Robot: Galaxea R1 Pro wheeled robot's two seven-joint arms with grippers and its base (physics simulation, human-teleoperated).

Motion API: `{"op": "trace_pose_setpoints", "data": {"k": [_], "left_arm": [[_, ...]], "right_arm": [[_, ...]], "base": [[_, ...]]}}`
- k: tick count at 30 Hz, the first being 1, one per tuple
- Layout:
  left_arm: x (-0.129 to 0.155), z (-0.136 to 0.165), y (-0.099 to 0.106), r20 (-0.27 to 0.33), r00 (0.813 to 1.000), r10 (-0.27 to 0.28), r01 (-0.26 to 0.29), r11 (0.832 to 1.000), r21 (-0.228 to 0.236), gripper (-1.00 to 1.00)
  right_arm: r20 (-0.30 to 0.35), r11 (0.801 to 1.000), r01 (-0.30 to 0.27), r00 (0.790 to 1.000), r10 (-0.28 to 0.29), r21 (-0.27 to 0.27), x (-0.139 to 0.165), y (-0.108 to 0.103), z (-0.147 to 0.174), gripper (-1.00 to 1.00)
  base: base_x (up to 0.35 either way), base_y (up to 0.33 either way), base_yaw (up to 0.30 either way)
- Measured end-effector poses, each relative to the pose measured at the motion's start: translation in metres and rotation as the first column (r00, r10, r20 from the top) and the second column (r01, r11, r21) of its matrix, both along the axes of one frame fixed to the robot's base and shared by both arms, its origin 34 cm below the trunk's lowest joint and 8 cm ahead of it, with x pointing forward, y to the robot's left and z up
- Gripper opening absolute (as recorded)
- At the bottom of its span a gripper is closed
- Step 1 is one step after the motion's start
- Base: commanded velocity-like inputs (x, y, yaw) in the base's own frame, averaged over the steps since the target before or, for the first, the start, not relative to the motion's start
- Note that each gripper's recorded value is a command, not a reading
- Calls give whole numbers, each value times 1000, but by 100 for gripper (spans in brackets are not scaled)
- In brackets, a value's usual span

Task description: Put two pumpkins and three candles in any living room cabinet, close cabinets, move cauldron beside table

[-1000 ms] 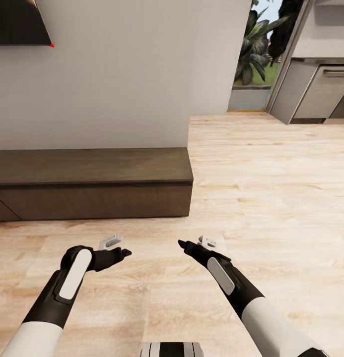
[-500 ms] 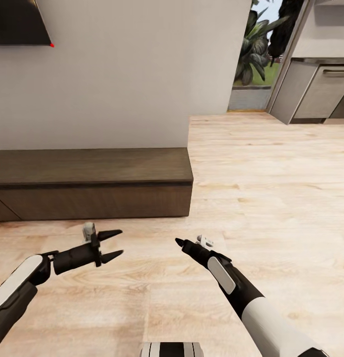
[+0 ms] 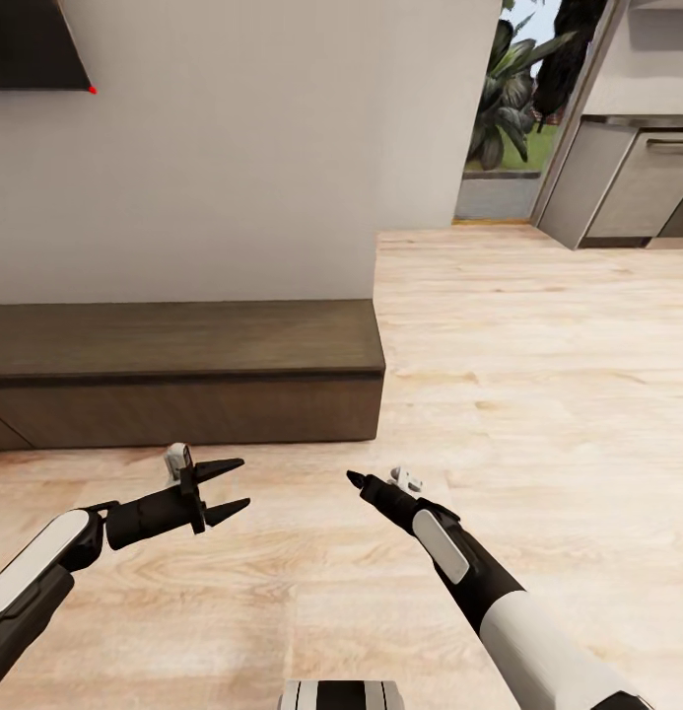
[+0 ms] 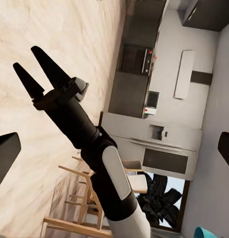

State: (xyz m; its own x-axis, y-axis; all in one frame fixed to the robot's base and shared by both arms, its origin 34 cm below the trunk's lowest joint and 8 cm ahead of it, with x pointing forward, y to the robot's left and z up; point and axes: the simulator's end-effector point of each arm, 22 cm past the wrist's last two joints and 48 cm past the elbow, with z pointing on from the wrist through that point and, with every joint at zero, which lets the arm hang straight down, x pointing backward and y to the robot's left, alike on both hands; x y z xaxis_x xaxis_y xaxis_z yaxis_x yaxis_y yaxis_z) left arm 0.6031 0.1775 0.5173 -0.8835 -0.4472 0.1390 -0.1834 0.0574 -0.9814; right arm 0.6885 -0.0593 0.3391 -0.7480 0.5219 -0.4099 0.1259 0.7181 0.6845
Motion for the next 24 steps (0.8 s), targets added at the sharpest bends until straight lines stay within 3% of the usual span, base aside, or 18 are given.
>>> {"op": "trace_pose_setpoints", "data": {"k": [3, 6, 8, 12, 14, 18, 24], "left_arm": [[0, 0, 0, 0, 1000, -1, 1, 1000, 0, 100], [0, 0, -1, 1, 1000, -2, 2, 1000, 0, 100], [0, 0, -1, 1, 1000, -2, 2, 1000, 0, 100], [0, 0, -1, 0, 1000, -3, 3, 1000, 0, 100], [-1, 0, -1, 0, 1000, -3, 3, 1000, 0, 100], [-1, 0, -1, -1, 1000, -2, 2, 1000, 0, 100], [-1, 0, -1, 0, 1000, -3, 3, 1000, 0, 100]], "right_arm": [[5, 1000, -1, 1000, 1, 7, 1, 1, 2, 100], [38, 998, -25, 999, 22, 55, 2, 10, 12, 100], [62, 990, -39, 998, 31, 133, 3, 19, 22, 100], [58, 964, 0, 998, -16, 265, 7, 7, 33, 100], [35, 937, 26, 999, -41, 349, 7, -2, 39, 100], [-1, 919, 53, 998, -57, 390, 2, -10, 31, 100], [27, 897, 33, 998, -50, 441, 1, -8, 40, 100]], "base": [[116, 0, 0], [199, 0, 0], [140, 0, 0], [56, 0, 0], [148, 0, 0], [246, -10, 0], [152, -10, 0]]}}
